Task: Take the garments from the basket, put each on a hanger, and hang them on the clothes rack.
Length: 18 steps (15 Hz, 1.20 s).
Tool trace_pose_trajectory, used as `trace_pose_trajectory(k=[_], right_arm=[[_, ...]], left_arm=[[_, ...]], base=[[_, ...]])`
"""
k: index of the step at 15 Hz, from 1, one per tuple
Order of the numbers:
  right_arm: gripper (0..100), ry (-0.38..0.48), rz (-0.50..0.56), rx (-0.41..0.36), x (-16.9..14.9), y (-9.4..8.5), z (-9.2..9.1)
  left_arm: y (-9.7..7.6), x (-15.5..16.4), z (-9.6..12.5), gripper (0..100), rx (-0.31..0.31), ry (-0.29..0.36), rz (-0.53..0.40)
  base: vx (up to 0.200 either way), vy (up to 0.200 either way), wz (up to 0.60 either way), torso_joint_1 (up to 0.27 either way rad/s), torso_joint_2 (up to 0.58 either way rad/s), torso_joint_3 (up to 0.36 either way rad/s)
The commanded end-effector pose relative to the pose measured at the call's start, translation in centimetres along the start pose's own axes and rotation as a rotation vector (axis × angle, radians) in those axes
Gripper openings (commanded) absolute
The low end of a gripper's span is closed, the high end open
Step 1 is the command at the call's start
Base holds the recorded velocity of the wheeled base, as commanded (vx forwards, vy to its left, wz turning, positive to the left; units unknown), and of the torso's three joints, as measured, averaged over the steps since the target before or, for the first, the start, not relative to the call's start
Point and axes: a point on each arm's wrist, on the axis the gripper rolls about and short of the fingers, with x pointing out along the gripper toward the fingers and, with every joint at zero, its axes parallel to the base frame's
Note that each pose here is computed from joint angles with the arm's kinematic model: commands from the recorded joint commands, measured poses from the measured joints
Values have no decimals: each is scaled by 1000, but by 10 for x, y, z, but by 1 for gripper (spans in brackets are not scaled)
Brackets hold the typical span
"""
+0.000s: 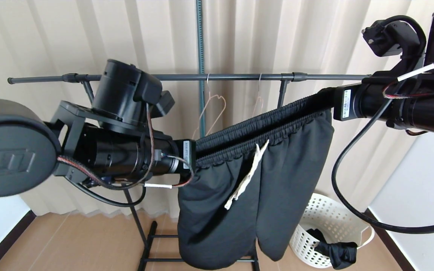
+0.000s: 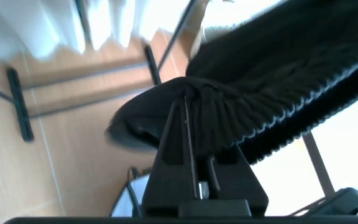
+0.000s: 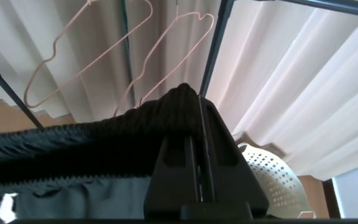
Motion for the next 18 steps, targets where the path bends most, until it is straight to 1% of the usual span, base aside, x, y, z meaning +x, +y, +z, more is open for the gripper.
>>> trace_pose_trajectory(k=[1, 2, 5, 8, 9, 11, 12, 15, 17, 18], right_arm=[[0, 7, 6, -5, -2, 1, -2], [0, 10, 6, -6, -2, 1, -3], [0, 16, 24, -100, -17, -1, -10], [0, 7, 114, -180, -36, -5, -16], [0, 13, 136, -201, -38, -4, -19], [0, 23, 166, -219, -40, 3, -23], [0, 30, 168, -227, -39, 3, -25], [0, 50, 180, -302, -42, 4, -34], [0, 55, 243, -366, -53, 14, -44], [0, 60, 272, -384, -57, 20, -48]], left_arm=[[-3, -21, 20, 0, -7, -69, -13], [-3, -24, 21, 0, -8, -76, -14], [-4, -28, 25, 0, -10, -91, -20], [-1, -30, 34, 0, -18, -123, -16], [0, -29, 37, 0, -18, -130, -12], [1, -25, 43, 0, -13, -142, -6], [1, -24, 47, 0, -15, -151, -8], [-3, -18, 58, 0, -15, -174, -15], [-8, -12, 66, 0, -3, -194, -25], [-10, -10, 72, 0, -3, -208, -31]], base=[[0, 0, 0, 0, 0, 0], [0, 0, 0, 0, 0, 0], [0, 0, 0, 0, 0, 0], [0, 0, 0, 0, 0, 0], [0, 0, 0, 0, 0, 0], [0, 0, 0, 0, 0, 0], [0, 0, 0, 0, 0, 0], [0, 0, 0, 0, 0, 0], [0, 0, 0, 0, 0, 0], [0, 0, 0, 0, 0, 0]])
